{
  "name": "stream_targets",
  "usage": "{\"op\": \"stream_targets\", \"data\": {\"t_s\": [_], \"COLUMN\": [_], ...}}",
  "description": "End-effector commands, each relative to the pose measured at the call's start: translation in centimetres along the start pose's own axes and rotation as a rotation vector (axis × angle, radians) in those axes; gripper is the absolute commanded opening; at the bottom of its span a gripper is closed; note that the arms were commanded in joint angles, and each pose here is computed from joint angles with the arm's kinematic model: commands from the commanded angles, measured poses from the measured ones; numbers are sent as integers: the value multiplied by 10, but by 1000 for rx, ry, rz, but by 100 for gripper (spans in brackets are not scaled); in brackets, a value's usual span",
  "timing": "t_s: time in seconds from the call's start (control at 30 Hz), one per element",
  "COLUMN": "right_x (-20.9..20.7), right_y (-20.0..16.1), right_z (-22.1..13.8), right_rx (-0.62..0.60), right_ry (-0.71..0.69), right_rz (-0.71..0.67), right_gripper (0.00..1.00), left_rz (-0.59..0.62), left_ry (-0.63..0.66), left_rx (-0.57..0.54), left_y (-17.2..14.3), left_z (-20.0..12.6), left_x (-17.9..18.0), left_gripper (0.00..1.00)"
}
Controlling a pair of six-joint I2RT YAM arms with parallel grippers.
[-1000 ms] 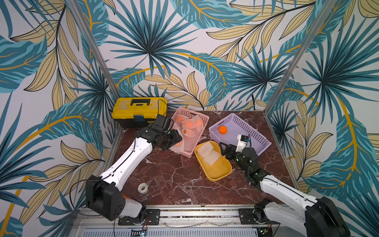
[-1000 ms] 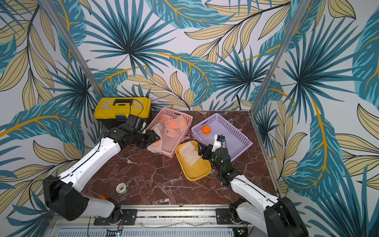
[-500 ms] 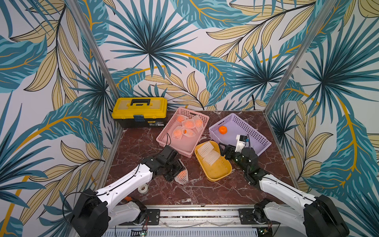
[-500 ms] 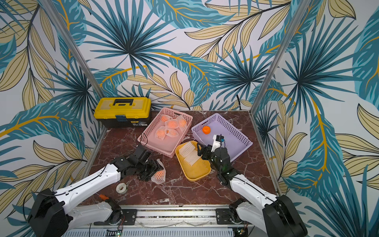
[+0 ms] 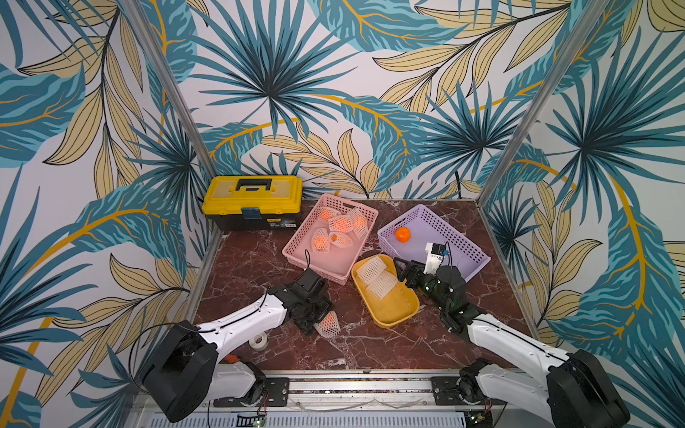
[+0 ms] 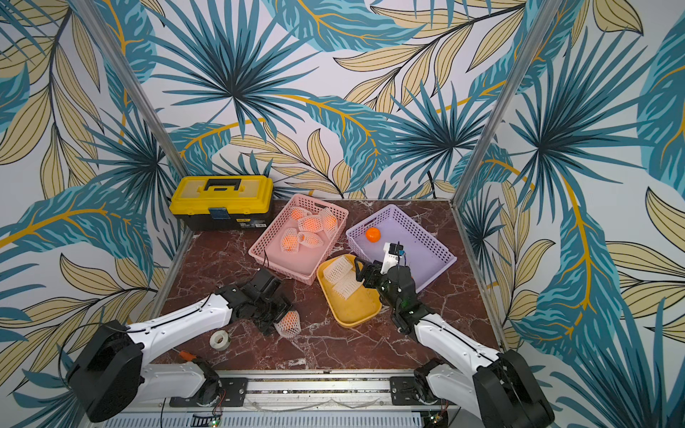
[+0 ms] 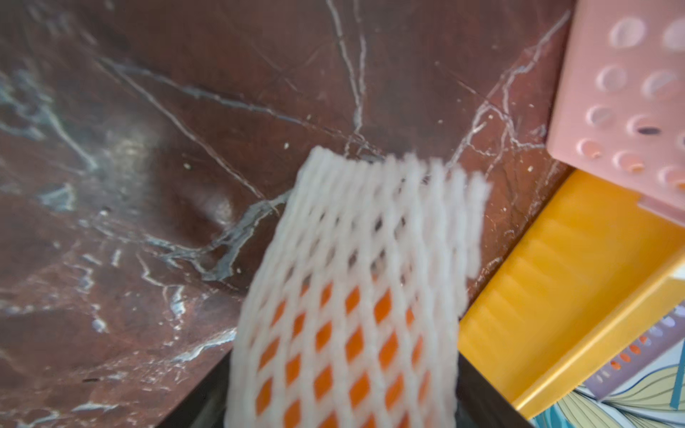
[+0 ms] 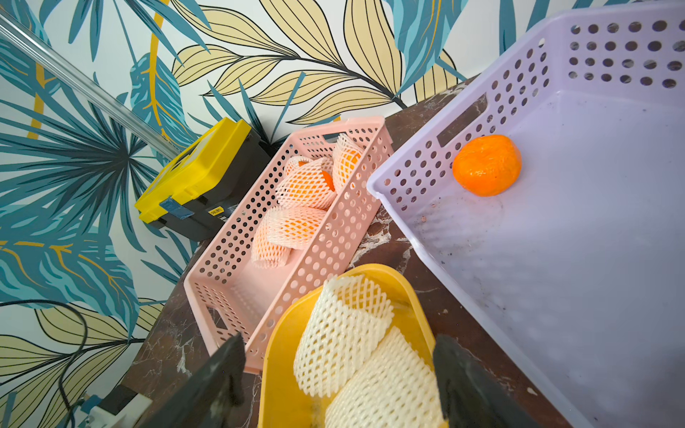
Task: Remove foam nets from oranges
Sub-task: Place the orange at the center of the board.
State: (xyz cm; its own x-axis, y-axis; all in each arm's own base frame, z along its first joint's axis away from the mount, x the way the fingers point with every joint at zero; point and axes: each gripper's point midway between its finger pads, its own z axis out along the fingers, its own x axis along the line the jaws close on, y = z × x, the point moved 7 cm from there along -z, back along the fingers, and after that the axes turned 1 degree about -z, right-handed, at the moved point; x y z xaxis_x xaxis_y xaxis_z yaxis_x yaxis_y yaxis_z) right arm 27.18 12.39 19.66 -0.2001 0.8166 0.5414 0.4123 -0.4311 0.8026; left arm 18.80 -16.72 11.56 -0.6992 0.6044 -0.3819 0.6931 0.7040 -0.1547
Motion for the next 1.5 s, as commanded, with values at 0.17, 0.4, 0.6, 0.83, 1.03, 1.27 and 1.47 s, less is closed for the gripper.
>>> {"op": "stream_targets", "data": {"t_s": [0.17, 0.4, 0.6, 0.83, 1.03, 1.27, 1.47], "right_x": [8, 23, 86, 118, 132, 142, 147], "right_y": [7, 9, -6, -48, -79, -105, -119], "right_z": [2, -3, -10, -31, -54, -55, -47], "right_rx": [-22, -18, 128, 361, 467, 556, 569], "right_ry": [36, 122, 192, 205, 182, 117, 91], "right_rz": [-6, -60, -332, -432, -507, -607, -632], "right_gripper": [81, 81, 81, 80, 80, 80, 82], "left_rz": [44, 117, 156, 268, 258, 242, 240], "left_ry": [-17, -56, -90, -114, -107, -104, -95], "left_rx": [-8, -9, -6, 13, 49, 38, 10], "left_y": [1, 5, 14, 18, 20, 24, 29], "left_z": [2, -10, -18, -30, -22, -22, -26], "left_x": [-21, -39, -49, -62, -61, -59, -57], "left_gripper": [96, 100, 100, 100, 100, 100, 100]}}
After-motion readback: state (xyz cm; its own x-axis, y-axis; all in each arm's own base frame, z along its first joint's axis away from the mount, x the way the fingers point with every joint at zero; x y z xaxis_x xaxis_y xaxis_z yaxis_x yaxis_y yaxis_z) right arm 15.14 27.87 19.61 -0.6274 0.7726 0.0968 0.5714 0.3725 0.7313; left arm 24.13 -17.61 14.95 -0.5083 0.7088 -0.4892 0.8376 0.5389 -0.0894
